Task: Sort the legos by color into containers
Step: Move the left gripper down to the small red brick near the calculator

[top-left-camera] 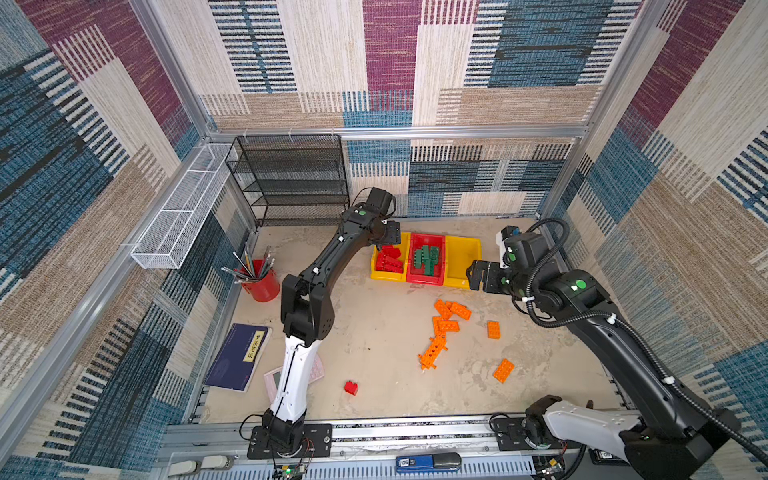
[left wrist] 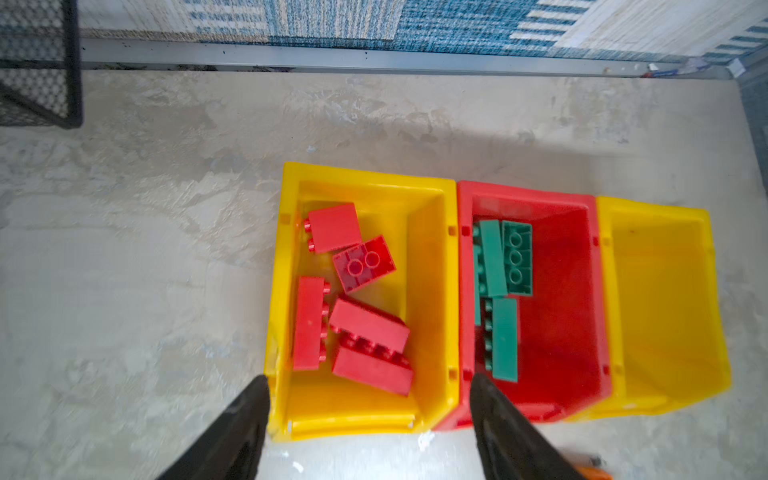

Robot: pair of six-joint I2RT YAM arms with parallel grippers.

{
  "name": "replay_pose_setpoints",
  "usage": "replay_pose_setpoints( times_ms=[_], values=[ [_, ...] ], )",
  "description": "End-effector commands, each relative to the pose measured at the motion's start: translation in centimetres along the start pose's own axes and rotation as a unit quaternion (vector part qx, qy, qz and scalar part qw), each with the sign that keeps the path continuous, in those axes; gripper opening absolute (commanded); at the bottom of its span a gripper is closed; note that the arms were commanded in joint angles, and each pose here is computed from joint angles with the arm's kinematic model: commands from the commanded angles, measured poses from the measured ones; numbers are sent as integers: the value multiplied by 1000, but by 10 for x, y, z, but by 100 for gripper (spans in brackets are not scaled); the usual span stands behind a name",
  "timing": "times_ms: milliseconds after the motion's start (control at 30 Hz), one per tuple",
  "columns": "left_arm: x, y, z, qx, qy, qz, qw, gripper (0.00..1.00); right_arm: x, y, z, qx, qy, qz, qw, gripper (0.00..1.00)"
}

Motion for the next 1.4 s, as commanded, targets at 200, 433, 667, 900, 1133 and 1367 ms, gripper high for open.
replay_pose_setpoints(
  times_ms=[200,433,667,900,1133,1367],
  values=[
    [111,-137,60,62,131,22,989,77,24,-47,-2,16,73,20,997,100],
    [168,-253,101,160,196,66,965,77,22,-58,-1,34,92,37,995,100],
    [173,-312,121,250,223,91,938,77,22,-55,1,34,99,35,994,100],
    [138,-343,128,368,156,107,910,77,20,-52,5,38,111,45,992,100],
    [123,-351,128,395,151,106,900,75,26,-56,2,42,107,52,992,100],
    [114,-358,136,424,148,96,888,68,28,-57,3,44,113,51,991,100]
  ],
)
Point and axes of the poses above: each gripper's point midway between its finger pads, its own x axis back along the fingers, its own z axis along the line the jaws close on, y = z × x, the point moved 8 cm from there along x, back along the fingers, and after that the axes turned 10 degrees about x, right-handed, at the moved point
